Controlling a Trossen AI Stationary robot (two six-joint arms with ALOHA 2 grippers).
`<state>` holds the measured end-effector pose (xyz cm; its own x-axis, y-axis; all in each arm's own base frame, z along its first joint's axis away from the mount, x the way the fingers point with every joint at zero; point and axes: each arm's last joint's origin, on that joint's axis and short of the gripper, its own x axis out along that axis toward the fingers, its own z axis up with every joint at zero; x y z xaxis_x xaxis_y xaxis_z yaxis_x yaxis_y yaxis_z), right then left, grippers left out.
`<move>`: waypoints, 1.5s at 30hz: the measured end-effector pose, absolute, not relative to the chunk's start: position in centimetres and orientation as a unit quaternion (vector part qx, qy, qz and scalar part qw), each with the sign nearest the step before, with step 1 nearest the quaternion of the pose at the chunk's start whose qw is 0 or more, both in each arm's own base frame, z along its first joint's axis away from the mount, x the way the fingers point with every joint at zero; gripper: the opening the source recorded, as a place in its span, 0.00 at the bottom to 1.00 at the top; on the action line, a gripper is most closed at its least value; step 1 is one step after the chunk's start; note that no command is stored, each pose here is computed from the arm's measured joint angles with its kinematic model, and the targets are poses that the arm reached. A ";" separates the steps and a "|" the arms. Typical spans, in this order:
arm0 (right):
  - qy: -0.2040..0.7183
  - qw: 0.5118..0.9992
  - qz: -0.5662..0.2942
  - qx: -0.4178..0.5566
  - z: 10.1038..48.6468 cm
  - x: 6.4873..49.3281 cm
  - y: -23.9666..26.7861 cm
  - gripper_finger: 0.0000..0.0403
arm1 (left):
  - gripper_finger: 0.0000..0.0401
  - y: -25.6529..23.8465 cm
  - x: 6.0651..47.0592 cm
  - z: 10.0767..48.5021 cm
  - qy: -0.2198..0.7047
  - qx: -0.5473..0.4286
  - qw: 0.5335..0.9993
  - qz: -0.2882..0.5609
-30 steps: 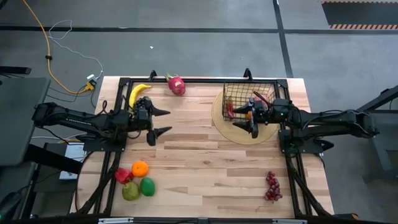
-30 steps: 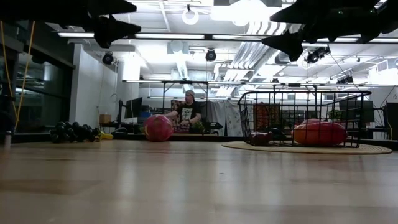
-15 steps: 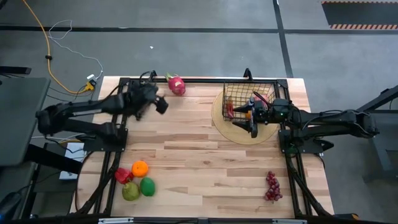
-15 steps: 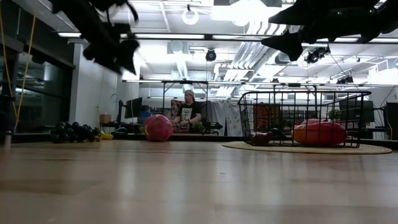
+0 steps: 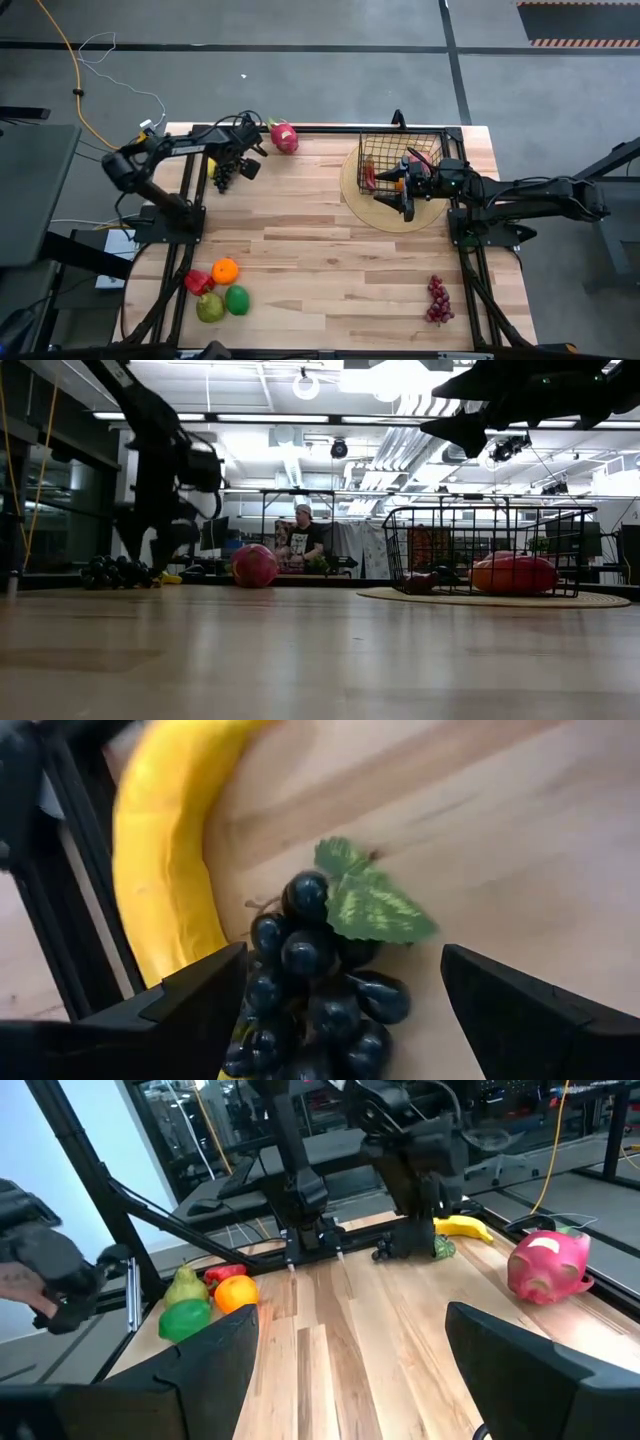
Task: Build produce basket
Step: Put the black grapes into the wire basket
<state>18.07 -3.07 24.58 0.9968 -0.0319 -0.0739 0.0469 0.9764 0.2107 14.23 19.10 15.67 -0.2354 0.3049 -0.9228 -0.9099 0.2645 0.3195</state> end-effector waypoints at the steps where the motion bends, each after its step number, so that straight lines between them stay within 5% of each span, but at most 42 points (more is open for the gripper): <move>1: 0.035 0.993 -0.020 0.107 24.6 18.1 -3.1 0.77 | 0.80 19.3 14.2 15.3 0.572 -0.269 0.551 0.545; 14: 0.054 0.992 -0.022 0.110 24.2 18.0 -3.1 0.77 | 0.75 19.5 14.5 14.4 0.591 -0.264 0.549 0.530; 31: 0.064 0.991 -0.023 0.112 24.0 18.0 -3.1 0.77 | 0.15 19.6 14.5 14.6 0.584 -0.253 0.546 0.545; 38: 0.064 0.991 -0.023 0.112 24.0 18.0 -3.1 0.77 | 0.11 18.9 15.0 17.1 0.547 -0.246 0.594 0.535; 45: 0.064 0.991 -0.027 0.112 24.0 18.0 -3.1 0.77 | 0.12 16.8 16.0 23.0 0.446 -0.219 0.702 0.510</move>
<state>18.01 -3.08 24.01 0.9904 -0.0401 -0.1325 0.0687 0.9733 0.2190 15.98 16.81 22.97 0.0816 0.5212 -0.8495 -0.9119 0.3830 0.1473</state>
